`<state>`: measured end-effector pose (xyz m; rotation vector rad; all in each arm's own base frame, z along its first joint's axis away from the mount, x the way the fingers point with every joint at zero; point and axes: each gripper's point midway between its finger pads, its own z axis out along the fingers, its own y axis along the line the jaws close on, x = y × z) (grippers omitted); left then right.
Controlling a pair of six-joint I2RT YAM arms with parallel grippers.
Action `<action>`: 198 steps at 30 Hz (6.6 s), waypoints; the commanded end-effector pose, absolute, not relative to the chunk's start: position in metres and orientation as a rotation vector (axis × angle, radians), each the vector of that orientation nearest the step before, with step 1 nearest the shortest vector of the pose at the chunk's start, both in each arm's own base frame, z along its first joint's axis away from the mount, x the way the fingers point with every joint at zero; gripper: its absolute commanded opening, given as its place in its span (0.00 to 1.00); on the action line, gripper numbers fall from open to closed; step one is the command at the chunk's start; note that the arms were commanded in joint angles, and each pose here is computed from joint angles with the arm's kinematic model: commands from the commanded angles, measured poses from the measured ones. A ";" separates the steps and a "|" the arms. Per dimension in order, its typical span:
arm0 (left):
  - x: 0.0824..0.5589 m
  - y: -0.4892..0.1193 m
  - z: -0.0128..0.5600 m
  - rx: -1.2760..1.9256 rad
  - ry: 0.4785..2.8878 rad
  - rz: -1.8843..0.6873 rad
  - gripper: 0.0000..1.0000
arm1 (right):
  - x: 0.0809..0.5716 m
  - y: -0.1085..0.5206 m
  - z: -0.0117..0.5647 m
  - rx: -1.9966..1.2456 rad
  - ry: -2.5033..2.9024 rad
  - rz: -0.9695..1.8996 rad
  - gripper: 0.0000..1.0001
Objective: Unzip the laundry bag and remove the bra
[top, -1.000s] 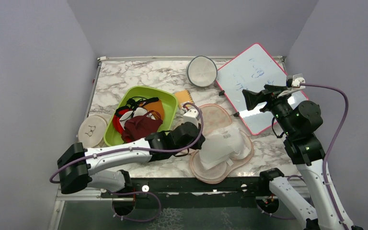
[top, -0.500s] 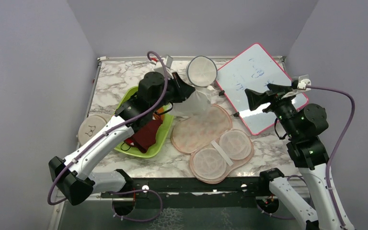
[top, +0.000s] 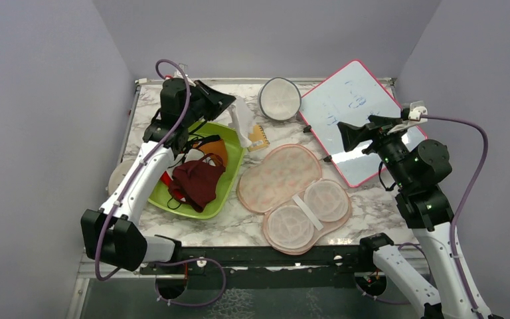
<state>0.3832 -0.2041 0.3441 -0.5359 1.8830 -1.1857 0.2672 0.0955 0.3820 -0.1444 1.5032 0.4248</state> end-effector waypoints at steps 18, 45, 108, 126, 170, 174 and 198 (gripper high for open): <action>0.295 -0.107 0.231 -0.894 1.911 -0.998 0.00 | 0.269 0.100 0.386 -0.147 1.491 0.450 1.00; 0.198 -0.058 0.139 -0.762 2.302 -0.471 0.00 | 0.262 0.102 0.385 -0.155 1.488 0.469 1.00; 0.263 -0.215 0.205 0.565 2.077 -0.477 0.60 | 0.271 0.119 0.375 -0.186 1.525 0.550 1.00; 0.348 -0.328 0.102 1.330 2.040 -0.341 0.47 | 0.271 0.111 0.380 -0.180 1.511 0.502 1.00; 0.296 -0.326 0.127 0.815 2.476 -0.471 0.00 | 0.258 0.105 0.401 -0.160 1.454 0.495 1.00; 0.265 -0.349 0.135 0.704 2.509 -0.531 0.00 | 0.253 0.104 0.410 -0.155 1.427 0.502 1.00; 0.134 -0.483 0.068 0.589 2.552 -0.823 0.00 | 0.246 0.098 0.413 -0.138 1.416 0.488 1.00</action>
